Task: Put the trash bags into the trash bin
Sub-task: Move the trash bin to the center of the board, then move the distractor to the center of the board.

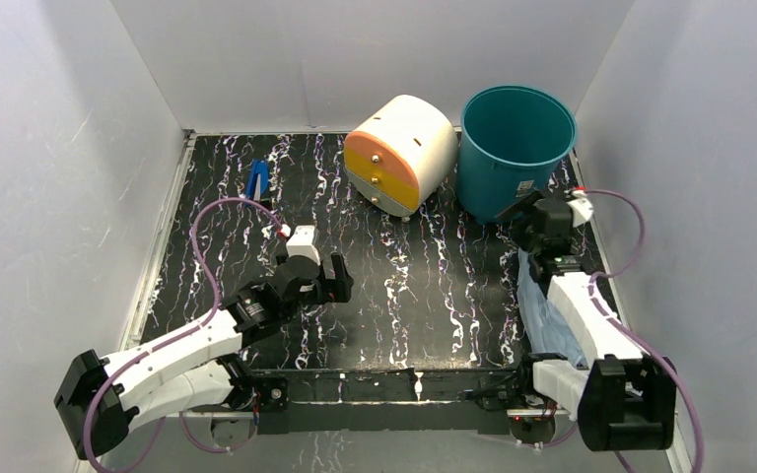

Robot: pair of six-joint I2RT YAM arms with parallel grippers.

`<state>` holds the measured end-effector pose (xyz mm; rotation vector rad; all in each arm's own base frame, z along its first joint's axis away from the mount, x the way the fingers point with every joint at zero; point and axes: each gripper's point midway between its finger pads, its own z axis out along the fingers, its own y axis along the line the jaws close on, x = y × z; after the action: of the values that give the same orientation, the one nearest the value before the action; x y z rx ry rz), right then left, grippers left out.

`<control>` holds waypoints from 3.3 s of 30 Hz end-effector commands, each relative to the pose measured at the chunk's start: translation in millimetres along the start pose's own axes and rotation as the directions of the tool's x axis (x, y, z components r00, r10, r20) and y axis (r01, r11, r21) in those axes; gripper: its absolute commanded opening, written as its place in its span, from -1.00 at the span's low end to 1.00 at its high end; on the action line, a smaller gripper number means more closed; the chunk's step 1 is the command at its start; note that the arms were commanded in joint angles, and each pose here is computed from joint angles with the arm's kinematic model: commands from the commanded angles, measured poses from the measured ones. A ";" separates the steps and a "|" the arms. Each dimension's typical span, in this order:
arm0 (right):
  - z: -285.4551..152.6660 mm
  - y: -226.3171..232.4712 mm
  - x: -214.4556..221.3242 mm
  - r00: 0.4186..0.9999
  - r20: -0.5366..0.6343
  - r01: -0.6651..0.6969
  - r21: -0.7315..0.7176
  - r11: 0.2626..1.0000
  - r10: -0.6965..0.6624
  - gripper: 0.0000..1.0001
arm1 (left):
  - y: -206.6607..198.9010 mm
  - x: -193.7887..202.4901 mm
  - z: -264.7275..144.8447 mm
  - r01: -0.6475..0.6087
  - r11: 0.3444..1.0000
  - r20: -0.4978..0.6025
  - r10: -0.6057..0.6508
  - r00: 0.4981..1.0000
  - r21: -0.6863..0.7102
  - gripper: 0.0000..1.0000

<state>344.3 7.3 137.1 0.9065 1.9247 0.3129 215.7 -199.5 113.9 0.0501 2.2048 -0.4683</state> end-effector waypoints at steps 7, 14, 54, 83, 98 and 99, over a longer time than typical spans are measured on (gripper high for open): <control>-35.5 73.2 52.0 0.933 0.193 0.289 0.105 0.952 -0.305 0.97 | 29.4 -23.5 -11.1 -0.019 0.986 0.069 0.031 0.997 -0.168 0.92; -22.2 86.4 52.9 0.906 0.208 0.315 0.248 0.916 -0.368 0.97 | 18.4 -26.5 -9.5 0.034 0.988 0.053 -0.027 0.998 -0.152 0.91; 95.2 42.0 -3.0 0.972 0.052 0.207 0.270 0.941 -0.229 0.97 | 21.6 -38.0 -8.4 0.011 0.979 0.072 0.004 0.997 -0.201 0.91; -76.0 133.8 107.9 0.895 -0.328 0.040 -0.617 0.786 -0.303 0.97 | 30.3 -37.4 -8.7 -0.013 0.974 0.080 0.032 0.996 -0.227 0.95; -65.2 182.2 97.1 0.901 -0.283 0.089 -0.622 0.778 -0.329 0.97 | 62.3 -34.0 -8.3 0.138 0.974 0.013 -0.138 0.990 -0.180 0.96; -64.1 186.8 95.7 0.901 -0.277 0.092 -0.631 0.770 -0.335 0.97 | 64.4 -33.7 -8.8 0.134 0.973 0.012 -0.134 0.991 -0.186 0.96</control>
<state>325.5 210.7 174.2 0.2202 2.1659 0.9774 247.3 -131.5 117.2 -0.2149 2.2624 -0.2769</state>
